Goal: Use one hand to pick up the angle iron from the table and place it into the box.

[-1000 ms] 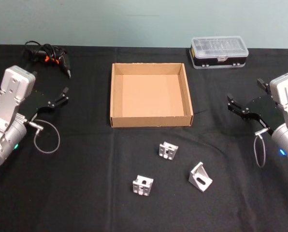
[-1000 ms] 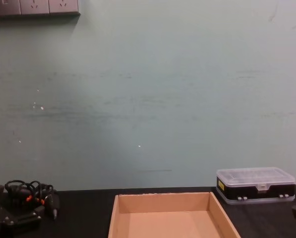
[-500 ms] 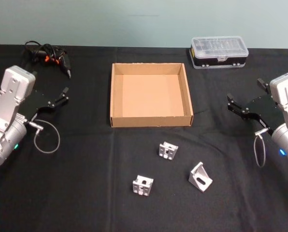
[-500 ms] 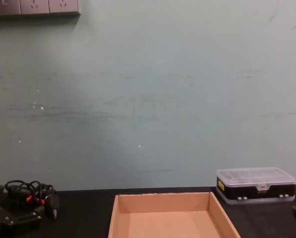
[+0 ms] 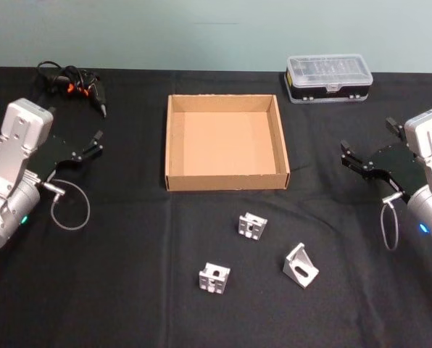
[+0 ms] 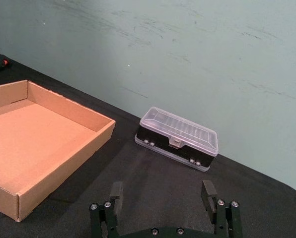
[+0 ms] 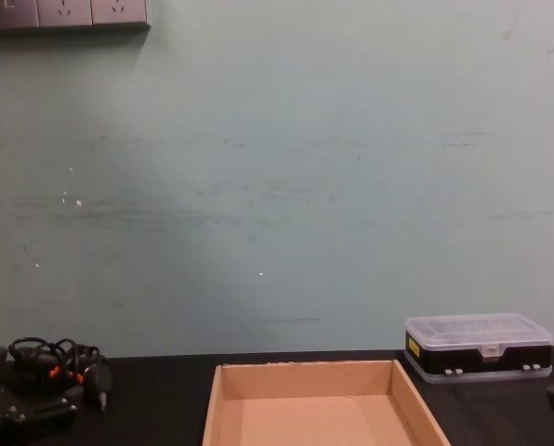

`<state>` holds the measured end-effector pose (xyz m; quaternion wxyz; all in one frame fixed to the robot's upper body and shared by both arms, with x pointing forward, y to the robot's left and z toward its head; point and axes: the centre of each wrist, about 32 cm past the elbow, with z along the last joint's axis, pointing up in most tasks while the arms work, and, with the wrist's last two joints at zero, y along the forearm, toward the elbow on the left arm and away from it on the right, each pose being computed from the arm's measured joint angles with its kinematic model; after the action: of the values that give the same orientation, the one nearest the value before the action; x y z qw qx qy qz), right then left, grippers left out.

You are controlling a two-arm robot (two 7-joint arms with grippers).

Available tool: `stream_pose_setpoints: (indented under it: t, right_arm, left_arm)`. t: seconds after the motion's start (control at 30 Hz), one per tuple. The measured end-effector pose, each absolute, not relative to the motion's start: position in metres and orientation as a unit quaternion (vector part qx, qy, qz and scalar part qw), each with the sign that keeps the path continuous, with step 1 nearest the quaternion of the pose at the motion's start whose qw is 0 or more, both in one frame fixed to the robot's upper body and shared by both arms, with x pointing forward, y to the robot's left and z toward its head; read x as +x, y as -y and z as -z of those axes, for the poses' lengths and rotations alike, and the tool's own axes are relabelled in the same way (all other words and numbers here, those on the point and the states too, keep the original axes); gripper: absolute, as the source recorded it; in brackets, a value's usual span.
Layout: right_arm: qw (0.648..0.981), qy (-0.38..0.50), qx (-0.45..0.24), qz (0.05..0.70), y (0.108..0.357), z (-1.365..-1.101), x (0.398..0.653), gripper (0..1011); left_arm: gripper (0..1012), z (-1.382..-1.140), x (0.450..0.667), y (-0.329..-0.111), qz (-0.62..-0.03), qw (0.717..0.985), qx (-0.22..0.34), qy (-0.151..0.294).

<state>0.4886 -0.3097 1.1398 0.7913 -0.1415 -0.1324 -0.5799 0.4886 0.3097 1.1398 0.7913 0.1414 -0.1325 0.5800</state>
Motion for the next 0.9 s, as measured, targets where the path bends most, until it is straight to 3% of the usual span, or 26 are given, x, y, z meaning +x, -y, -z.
stream_pose_setpoints:
  t: [0.9]
  right_arm:
    - [0.793,0.126,-0.144,0.579,0.3102,-1.1417,0.4893,1004]
  left_arm:
    - [1011,-1.1398,0.4886,-0.3097,-0.580,0.791,0.141,0.132]
